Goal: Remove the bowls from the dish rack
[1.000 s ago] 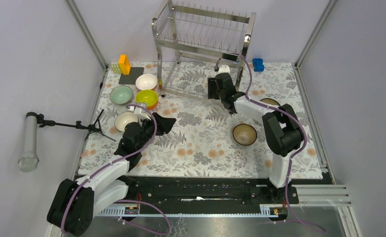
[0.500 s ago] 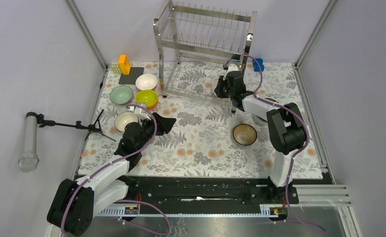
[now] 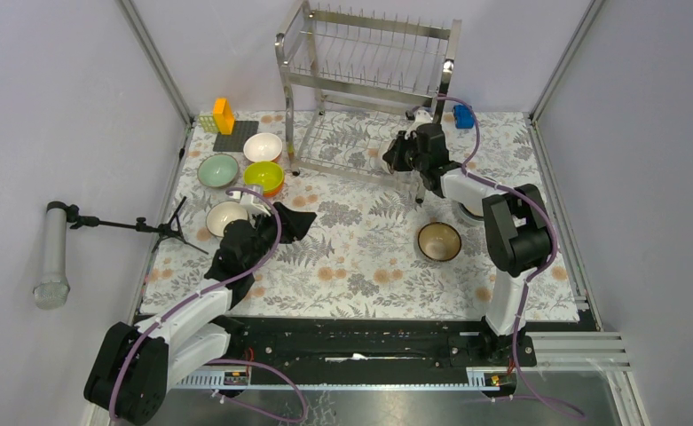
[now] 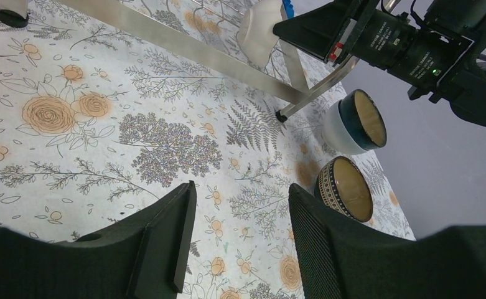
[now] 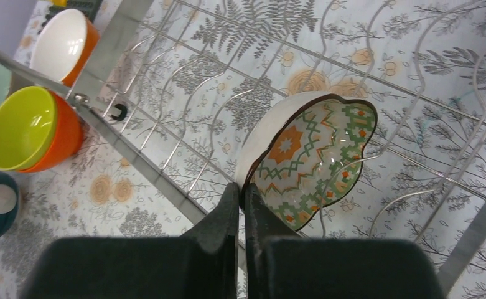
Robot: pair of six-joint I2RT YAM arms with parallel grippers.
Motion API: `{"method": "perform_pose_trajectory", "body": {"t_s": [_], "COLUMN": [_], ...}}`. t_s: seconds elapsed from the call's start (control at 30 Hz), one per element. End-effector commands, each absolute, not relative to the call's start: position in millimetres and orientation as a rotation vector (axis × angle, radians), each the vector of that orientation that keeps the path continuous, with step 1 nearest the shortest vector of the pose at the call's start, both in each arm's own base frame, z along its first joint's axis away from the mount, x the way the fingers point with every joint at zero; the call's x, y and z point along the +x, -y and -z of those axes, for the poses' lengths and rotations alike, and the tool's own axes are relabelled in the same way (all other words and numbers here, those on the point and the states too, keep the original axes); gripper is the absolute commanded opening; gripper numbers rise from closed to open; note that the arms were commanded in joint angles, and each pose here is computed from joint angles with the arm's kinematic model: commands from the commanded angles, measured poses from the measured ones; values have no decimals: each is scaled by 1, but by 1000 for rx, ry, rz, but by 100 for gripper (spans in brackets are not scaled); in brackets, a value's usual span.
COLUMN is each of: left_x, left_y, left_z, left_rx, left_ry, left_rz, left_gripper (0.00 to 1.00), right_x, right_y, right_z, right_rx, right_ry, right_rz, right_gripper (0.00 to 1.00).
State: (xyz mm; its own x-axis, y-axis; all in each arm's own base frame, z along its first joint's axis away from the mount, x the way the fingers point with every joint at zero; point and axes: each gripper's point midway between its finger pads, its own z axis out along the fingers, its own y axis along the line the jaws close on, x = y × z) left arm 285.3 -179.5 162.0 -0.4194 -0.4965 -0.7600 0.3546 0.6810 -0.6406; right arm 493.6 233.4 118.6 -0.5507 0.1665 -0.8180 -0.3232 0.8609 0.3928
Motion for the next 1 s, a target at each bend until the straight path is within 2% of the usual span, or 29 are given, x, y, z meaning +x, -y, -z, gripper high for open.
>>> {"method": "perform_pose_trajectory", "body": {"t_s": [0.0,0.37,0.57,0.97], "left_x": [284,285,285,285], "left_y": [180,180,180,180], "left_z": [-174,-174,-175,-174], "left_rx": [-88,-93,-93,-93], "left_ry": [-1719,-1720,-1719,-1724], "left_rz": [951,948,948,945], "left_gripper": [61,61,61,61], "right_x": [483,448,437,378], "right_y": [-263,-292,-300,-333], "right_z": [-208,-250,-248,-231], "right_rx": [-222,-423,-463,-605], "right_ry": [-1824,-1683,-1710,-1806], "right_rz": [-874,-1116,-1143,-1163], "right_gripper": [0,0,0,0]}}
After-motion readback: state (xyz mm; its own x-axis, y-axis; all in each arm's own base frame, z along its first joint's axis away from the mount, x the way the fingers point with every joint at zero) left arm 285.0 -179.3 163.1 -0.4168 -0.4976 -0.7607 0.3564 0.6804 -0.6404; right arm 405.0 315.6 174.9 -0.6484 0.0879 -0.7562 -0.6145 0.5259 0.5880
